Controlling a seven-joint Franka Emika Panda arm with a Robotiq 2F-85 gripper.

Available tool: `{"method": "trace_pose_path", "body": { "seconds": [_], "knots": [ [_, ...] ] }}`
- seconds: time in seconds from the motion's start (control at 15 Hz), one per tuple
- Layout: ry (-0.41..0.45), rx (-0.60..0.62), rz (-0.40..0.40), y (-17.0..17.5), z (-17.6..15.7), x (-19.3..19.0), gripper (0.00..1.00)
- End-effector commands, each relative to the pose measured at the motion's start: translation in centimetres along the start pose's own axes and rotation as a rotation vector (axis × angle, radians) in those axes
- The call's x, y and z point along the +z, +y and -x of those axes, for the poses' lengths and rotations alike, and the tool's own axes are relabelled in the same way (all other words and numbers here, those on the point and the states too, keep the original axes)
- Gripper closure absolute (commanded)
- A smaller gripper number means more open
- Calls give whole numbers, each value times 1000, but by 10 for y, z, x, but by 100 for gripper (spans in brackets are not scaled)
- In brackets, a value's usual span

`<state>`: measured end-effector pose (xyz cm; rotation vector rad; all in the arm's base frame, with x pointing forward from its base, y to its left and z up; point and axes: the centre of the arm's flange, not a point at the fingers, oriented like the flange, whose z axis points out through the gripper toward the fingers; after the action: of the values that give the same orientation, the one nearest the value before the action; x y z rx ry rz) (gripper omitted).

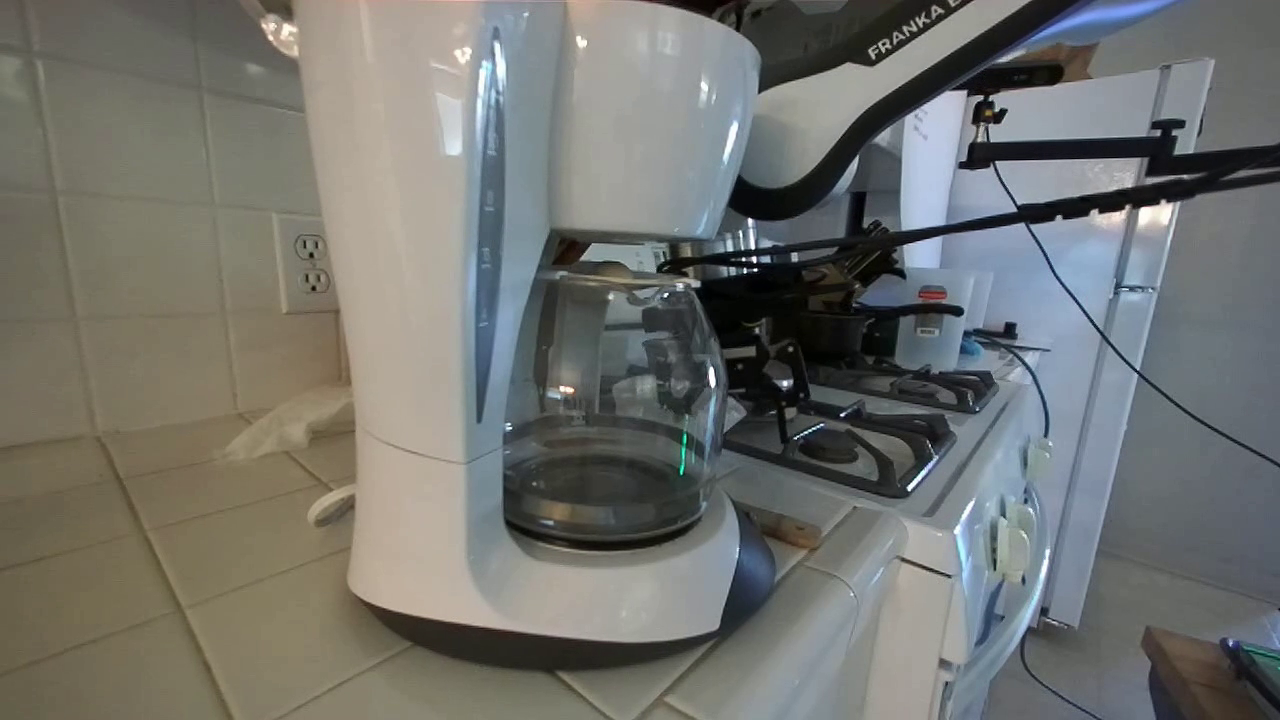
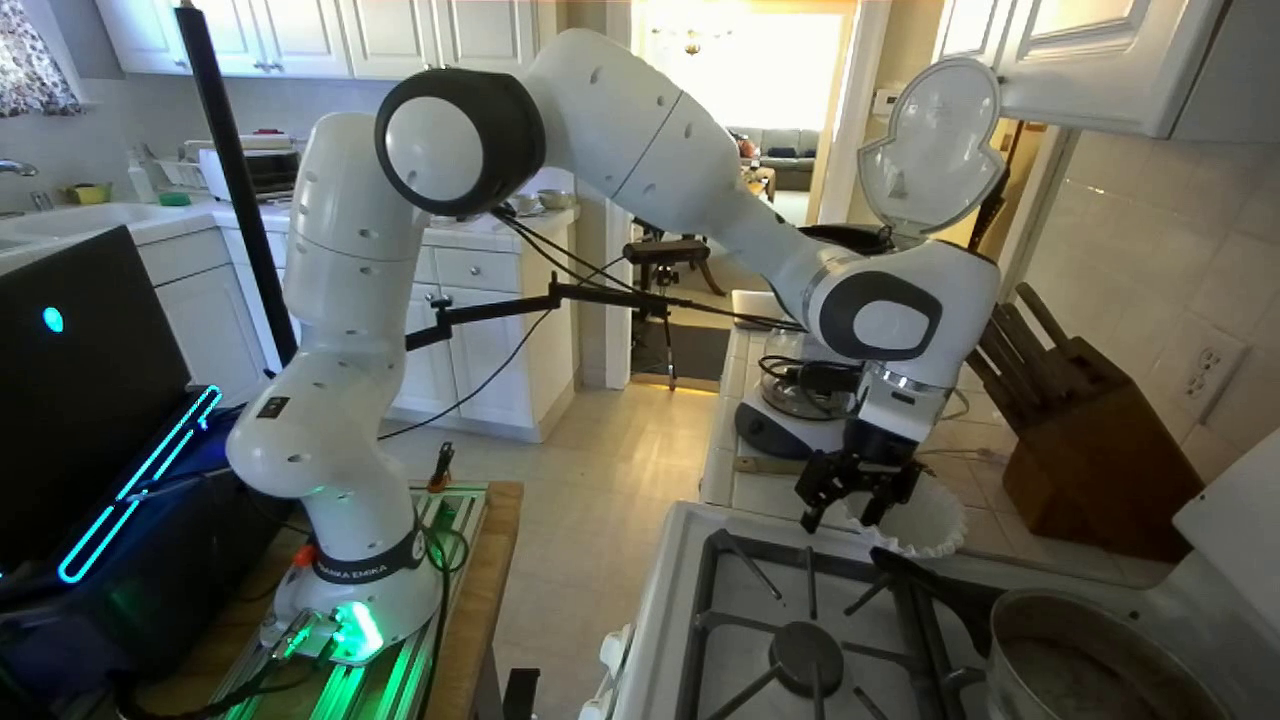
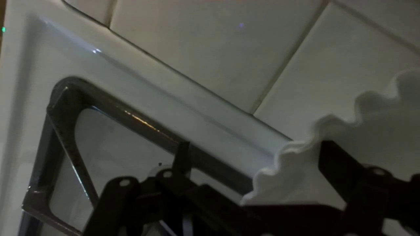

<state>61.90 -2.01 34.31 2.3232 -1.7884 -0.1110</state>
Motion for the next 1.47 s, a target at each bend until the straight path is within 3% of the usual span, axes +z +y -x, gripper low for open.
{"method": "trace_pose_path", "body": {
  "seconds": [0.0,0.33,0.93,1.4],
  "knots": [
    [-35,-28,60,2,3,-9,0],
    [-50,-96,130,18,12,-3,0],
    [-62,-253,151,34,34,-13,0],
    [-42,-197,-47,27,11,-53,0]
  ]
}}
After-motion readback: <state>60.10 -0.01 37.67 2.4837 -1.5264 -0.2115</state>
